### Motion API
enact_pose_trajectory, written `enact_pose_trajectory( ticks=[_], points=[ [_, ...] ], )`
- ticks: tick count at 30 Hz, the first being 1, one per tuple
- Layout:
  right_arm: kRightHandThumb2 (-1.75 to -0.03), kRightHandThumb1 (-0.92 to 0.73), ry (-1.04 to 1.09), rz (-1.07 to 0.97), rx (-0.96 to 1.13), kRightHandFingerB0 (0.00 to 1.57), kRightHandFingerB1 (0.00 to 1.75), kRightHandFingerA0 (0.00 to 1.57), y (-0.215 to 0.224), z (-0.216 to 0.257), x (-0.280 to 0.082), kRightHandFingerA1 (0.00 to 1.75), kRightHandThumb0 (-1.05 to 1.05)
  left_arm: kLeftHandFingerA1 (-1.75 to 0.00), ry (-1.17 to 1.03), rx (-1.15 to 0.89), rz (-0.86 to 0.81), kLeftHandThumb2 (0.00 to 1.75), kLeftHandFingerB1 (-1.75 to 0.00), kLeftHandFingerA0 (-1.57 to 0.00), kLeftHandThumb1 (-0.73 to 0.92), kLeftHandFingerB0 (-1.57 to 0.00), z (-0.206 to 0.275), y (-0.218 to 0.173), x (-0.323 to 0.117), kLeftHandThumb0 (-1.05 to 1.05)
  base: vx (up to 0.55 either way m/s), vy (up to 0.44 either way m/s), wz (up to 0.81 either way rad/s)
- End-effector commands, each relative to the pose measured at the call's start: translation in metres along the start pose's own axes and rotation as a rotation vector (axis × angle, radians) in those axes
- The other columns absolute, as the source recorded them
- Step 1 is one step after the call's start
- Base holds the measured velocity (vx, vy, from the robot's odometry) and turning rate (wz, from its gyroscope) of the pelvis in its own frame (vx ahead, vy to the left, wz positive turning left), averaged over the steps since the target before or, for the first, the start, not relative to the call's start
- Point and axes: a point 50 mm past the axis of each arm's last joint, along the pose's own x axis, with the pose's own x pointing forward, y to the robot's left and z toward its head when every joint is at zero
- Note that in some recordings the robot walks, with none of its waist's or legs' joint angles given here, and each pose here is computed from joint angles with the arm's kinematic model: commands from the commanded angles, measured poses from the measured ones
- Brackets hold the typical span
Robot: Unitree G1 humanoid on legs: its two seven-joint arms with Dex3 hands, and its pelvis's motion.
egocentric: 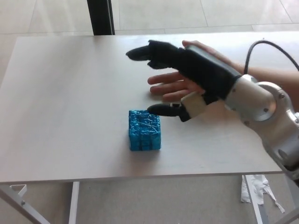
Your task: The robot uses its right hand to pick up a cube kept in the middle of the desk infront of it and hands it to a person
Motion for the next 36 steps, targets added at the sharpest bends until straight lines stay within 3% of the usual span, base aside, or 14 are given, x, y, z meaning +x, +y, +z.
enact_pose_trajectory(
  ticks=[1, 3, 4, 13, 20, 22, 23, 27, 28, 30, 31, 32, 33, 36],
  points=[
    [-0.59, -0.63, 0.203, 0.086, -0.267, 0.18, 0.41, 0.11, 0.018, -0.016, 0.019, 0.58, -0.65, -0.54, -0.013, -0.005, 0.015, 0.63, -0.45, -0.60, 0.77, -0.54, 0.002, 0.003, 0.000, -0.66, 0.00, 0.000, 0.00],
    [-0.60, -0.63, 0.203, 0.087, -0.256, 0.20, 0.42, 0.12, 0.025, -0.018, 0.020, 0.58, -0.64, -0.57, -0.015, 0.008, 0.012, 0.63, -0.47, -0.62, 0.77, -0.56, 0.004, 0.002, 0.000, -0.68, 0.00, 0.000, 0.00],
    [-0.85, -0.47, 0.201, 0.089, -0.261, 0.16, 0.51, 0.13, 0.030, -0.018, 0.021, 0.60, -0.66, -0.54, -0.015, 0.003, 0.011, 0.63, -0.44, -0.63, 0.77, -0.54, 0.003, 0.001, 0.000, -0.66, 0.00, 0.000, 0.00],
    [-0.86, -0.46, 0.242, 0.078, -0.298, 0.20, 0.54, 0.01, 0.056, -0.027, 0.028, 0.51, -0.67, -0.56, -0.018, 0.025, 0.004, 0.64, -0.46, -0.62, 0.78, -0.55, 0.004, 0.000, 0.001, -0.67, 0.00, 0.000, 0.00],
    [-0.83, -0.46, 0.262, 0.047, -0.337, 0.25, 0.56, 0.03, 0.068, -0.037, 0.032, 0.57, -0.71, -0.54, -0.011, 0.009, 0.004, 0.63, -0.45, -0.61, 0.77, -0.53, 0.004, -0.002, 0.001, -0.67, 0.00, 0.000, 0.00],
    [-0.59, -0.62, 0.263, 0.036, -0.358, 0.29, 0.50, 0.01, 0.069, -0.038, 0.033, 0.61, -0.65, -0.55, -0.012, 0.001, 0.005, 0.63, -0.45, -0.63, 0.77, -0.55, 0.004, -0.002, 0.001, -0.67, 0.00, 0.000, 0.00],
    [-0.83, -0.46, 0.261, 0.029, -0.369, 0.27, 0.57, 0.02, 0.071, -0.040, 0.033, 0.58, -0.70, -0.55, -0.012, 0.009, 0.003, 0.63, -0.44, -0.61, 0.77, -0.55, 0.004, -0.002, 0.001, -0.68, 0.00, 0.000, 0.00],
    [-0.94, -0.40, 0.292, 0.046, -0.431, 0.25, 0.60, 0.01, 0.077, -0.042, 0.031, 0.55, -0.49, -0.53, -0.008, 0.010, -0.008, 0.63, -0.43, -0.61, 0.77, -0.54, 0.004, -0.005, 0.001, -0.66, 0.00, 0.000, 0.00],
    [-0.57, -0.61, 0.291, 0.045, -0.447, 0.32, 0.50, 0.13, 0.078, -0.042, 0.030, 0.66, -0.62, -0.52, -0.006, 0.017, -0.005, 0.63, -0.43, -0.62, 0.77, -0.54, 0.003, -0.004, 0.001, -0.66, 0.00, 0.000, 0.00],
    [-0.58, -0.61, 0.286, 0.043, -0.472, 0.32, 0.49, 0.30, 0.080, -0.043, 0.030, 0.74, -0.60, -0.53, -0.006, 0.021, -0.005, 0.63, -0.44, -0.62, 0.78, -0.54, 0.003, -0.004, 0.001, -0.66, 0.00, 0.000, 0.00],
    [-0.88, -0.47, 0.260, 0.015, -0.496, 0.33, 0.57, 0.57, 0.083, -0.044, 0.028, 0.90, -0.59, -0.53, -0.013, 0.038, -0.007, 0.64, -0.44, -0.61, 0.79, -0.53, 0.003, -0.004, 0.001, -0.65, 0.00, 0.000, 0.00],
    [-0.61, -0.62, 0.236, -0.002, -0.485, 0.43, 0.51, 0.72, 0.085, -0.045, 0.027, 1.40, -0.51, -0.52, -0.012, 0.034, -0.006, 0.63, -0.43, -0.61, 0.79, -0.53, 0.003, -0.004, 0.001, -0.65, 0.00, 0.000, 0.00],
    [-0.66, -0.65, 0.211, -0.021, -0.499, 0.48, 0.53, 0.86, 0.087, -0.046, 0.025, 1.50, -0.47, -0.51, -0.013, 0.039, -0.011, 0.64, -0.43, -0.60, 0.79, -0.52, 0.003, -0.004, 0.001, -0.65, 0.00, 0.000, 0.00],
    [-0.75, -0.69, 0.167, -0.085, -0.556, 0.70, 0.58, 0.89, 0.093, -0.046, 0.022, 1.75, -0.28, -0.53, -0.016, 0.027, -0.011, 0.64, -0.44, -0.58, 0.78, -0.52, 0.003, -0.004, 0.001, -0.67, 0.00, 0.000, 0.00]
  ],
)
